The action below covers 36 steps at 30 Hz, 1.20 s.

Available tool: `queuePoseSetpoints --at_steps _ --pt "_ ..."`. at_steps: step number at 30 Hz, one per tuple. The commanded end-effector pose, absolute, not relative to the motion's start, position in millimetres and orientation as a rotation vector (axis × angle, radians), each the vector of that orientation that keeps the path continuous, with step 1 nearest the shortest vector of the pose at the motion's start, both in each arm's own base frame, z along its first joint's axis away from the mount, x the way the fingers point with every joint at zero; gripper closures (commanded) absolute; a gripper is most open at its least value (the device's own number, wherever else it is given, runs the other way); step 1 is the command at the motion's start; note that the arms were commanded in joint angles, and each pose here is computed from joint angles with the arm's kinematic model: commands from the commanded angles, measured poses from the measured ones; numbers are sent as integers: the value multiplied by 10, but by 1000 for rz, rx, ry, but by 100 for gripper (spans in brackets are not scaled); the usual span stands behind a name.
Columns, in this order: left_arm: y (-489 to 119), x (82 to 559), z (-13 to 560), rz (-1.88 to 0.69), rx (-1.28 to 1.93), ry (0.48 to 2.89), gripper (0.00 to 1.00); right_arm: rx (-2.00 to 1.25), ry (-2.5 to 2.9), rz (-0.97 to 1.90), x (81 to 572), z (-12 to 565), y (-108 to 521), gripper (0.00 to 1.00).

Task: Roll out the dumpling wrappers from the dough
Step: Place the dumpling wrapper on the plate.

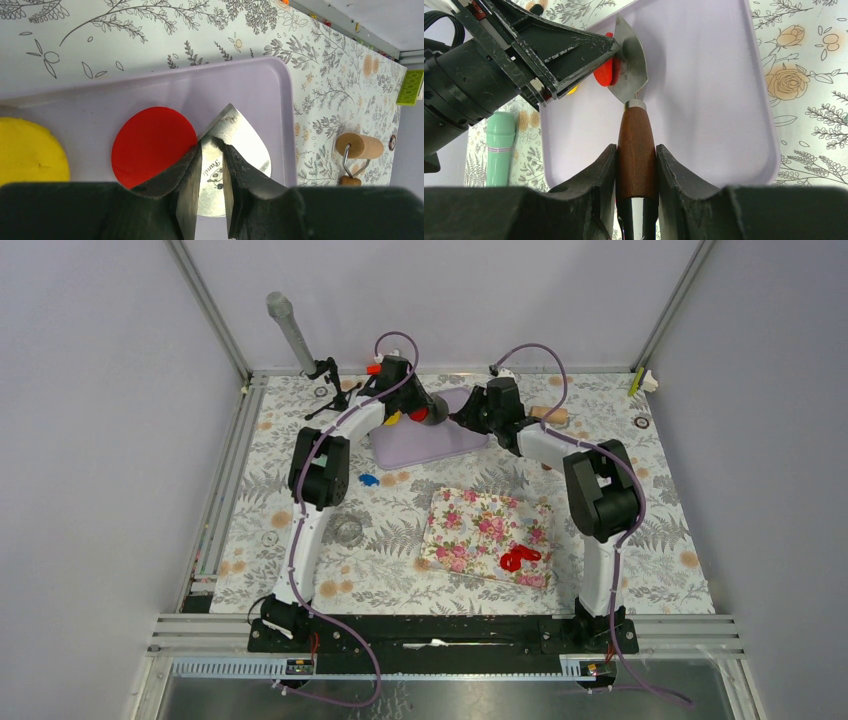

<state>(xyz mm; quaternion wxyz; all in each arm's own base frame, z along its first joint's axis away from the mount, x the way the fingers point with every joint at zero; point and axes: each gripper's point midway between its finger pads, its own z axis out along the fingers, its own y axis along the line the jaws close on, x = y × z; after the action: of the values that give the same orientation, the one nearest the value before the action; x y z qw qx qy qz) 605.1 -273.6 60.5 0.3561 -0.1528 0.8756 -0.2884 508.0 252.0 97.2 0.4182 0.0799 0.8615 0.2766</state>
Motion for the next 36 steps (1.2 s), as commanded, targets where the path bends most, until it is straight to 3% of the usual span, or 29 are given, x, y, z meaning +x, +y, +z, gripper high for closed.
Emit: queuePoseSetpoints --at_steps 1,11,20,28,36 --pt "-2655 6237 714 -733 -385 2204 72 174 2132 562 5118 1188 2263 100" --pt "-2681 6274 804 -745 -363 2184 70 169 2125 470 5047 1268 2058 100" --pt "-2830 6279 1308 -863 -317 2093 64 189 2009 550 4978 1879 1953 100" --pt "-2971 6233 1720 -947 -258 2021 61 245 1906 542 4624 2460 1441 100" --pt "-3110 6000 1939 -995 -186 2023 60 431 1923 443 4101 2417 629 100"
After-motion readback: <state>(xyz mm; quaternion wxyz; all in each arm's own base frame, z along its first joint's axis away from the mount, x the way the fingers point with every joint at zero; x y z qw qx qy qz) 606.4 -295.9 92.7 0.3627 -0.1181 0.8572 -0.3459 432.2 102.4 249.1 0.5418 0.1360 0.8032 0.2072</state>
